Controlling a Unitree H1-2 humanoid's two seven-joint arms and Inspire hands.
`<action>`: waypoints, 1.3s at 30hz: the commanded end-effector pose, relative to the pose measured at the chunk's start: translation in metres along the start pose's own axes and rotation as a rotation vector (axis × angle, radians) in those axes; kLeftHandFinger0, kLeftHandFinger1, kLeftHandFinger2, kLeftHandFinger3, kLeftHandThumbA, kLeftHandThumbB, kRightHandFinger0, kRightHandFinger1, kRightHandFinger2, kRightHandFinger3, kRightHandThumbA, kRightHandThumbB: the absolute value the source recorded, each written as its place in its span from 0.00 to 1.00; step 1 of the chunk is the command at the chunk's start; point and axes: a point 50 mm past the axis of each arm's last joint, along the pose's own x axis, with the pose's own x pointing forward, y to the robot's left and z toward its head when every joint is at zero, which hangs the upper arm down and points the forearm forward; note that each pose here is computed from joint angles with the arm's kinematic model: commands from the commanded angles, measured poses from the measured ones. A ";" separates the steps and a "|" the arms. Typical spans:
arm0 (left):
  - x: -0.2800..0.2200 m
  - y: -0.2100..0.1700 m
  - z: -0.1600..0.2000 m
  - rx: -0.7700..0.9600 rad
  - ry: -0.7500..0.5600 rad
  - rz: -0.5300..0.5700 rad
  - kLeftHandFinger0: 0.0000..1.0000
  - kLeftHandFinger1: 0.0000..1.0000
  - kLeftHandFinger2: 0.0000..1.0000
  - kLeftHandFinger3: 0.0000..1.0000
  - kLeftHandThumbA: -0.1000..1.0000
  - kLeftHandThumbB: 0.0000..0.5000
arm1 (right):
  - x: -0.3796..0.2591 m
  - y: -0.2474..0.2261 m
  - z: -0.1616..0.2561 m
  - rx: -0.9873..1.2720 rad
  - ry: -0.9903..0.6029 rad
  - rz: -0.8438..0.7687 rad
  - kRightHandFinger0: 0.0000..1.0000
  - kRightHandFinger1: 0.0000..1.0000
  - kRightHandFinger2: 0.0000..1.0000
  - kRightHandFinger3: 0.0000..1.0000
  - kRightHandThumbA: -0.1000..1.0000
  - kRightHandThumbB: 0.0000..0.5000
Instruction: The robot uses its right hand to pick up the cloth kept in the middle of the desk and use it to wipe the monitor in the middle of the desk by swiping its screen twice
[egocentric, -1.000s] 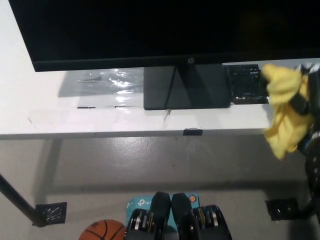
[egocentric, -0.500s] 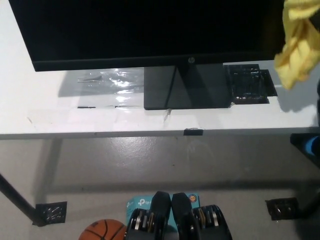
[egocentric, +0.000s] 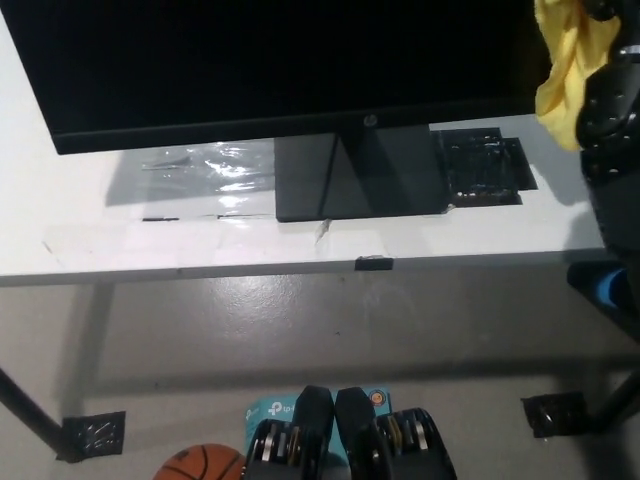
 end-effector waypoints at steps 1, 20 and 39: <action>-0.003 0.008 0.006 0.023 -0.027 0.005 0.52 0.55 0.71 0.93 0.36 0.00 | -0.004 0.011 0.048 0.012 -0.106 -0.032 0.00 0.05 0.46 0.04 0.00 0.00; 0.001 0.000 0.011 0.032 -0.036 -0.015 0.53 0.55 0.71 0.94 0.35 0.00 | -0.102 0.075 0.169 0.195 -0.306 0.129 0.00 0.01 0.38 0.34 0.00 0.04; -0.003 -0.007 -0.001 0.024 -0.027 -0.019 0.51 0.53 0.68 0.91 0.35 0.00 | -0.038 0.035 0.124 0.033 -0.290 0.007 0.00 0.02 0.49 0.51 0.00 0.14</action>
